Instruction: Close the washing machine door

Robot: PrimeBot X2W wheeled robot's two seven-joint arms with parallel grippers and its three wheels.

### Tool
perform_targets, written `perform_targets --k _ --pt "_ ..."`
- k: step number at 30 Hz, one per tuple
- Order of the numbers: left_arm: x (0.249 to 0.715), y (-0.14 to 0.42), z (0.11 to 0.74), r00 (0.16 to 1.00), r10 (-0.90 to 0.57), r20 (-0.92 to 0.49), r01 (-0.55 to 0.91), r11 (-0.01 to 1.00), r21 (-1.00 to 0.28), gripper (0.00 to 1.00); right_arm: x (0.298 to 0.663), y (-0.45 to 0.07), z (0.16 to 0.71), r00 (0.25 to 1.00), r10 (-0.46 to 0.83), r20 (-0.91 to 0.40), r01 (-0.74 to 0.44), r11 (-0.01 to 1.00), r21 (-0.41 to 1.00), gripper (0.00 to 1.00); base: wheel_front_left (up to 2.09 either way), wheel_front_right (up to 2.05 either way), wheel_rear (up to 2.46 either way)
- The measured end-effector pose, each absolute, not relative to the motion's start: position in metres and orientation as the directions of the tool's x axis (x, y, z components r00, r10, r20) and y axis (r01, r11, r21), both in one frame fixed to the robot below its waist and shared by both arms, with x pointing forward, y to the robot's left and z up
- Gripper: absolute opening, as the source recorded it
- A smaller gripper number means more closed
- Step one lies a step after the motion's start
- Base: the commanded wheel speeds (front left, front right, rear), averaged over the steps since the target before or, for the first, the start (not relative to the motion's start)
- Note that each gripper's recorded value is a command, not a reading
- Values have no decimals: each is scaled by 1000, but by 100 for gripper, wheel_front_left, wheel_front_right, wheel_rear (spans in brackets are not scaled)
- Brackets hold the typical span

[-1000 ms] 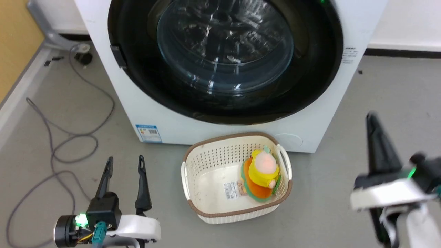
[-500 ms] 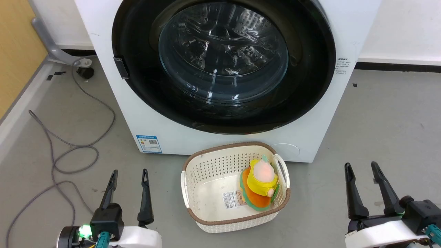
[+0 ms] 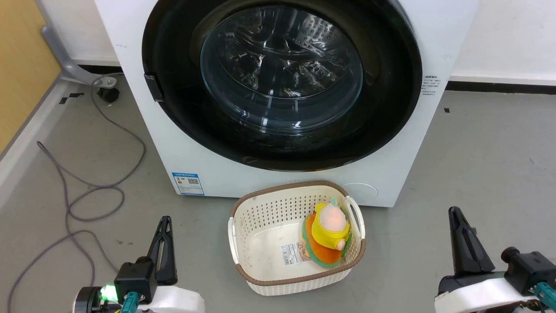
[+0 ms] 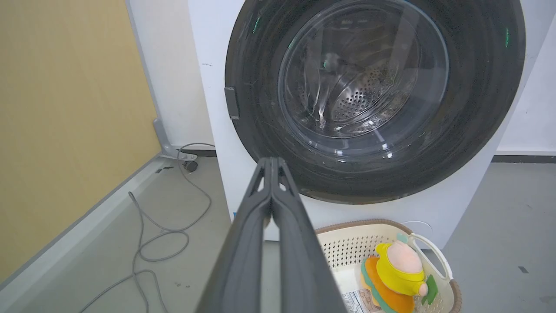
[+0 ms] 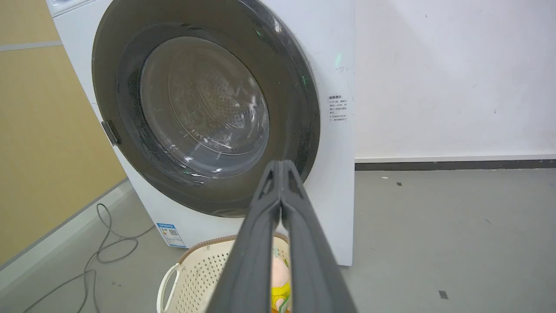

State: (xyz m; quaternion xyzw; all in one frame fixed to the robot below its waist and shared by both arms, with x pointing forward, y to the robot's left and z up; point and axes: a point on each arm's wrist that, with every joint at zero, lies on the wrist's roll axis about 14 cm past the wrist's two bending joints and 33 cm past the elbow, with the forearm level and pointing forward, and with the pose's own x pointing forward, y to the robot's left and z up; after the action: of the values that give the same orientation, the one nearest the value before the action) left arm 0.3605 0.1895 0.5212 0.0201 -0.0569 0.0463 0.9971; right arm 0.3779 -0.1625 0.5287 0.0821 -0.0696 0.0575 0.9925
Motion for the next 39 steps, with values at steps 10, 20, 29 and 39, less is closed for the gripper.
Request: perform_targets --k 10,20,29,39 --pt "361 188 521 991 81 106 -85 996 33 0 377 -162 528 985 108 135 -127 982 138 0 0 0 0" --pt "362 187 521 993 73 96 -77 997 31 0 377 -161 528 986 115 124 -129 985 114 0 0 0 0" --pt "363 186 521 994 67 82 -70 997 31 0 377 -161 528 987 119 109 -130 986 103 0 0 0 0" --pt "364 186 521 996 60 71 -62 998 31 0 376 -161 527 988 121 95 -130 987 91 0 0 0 0"
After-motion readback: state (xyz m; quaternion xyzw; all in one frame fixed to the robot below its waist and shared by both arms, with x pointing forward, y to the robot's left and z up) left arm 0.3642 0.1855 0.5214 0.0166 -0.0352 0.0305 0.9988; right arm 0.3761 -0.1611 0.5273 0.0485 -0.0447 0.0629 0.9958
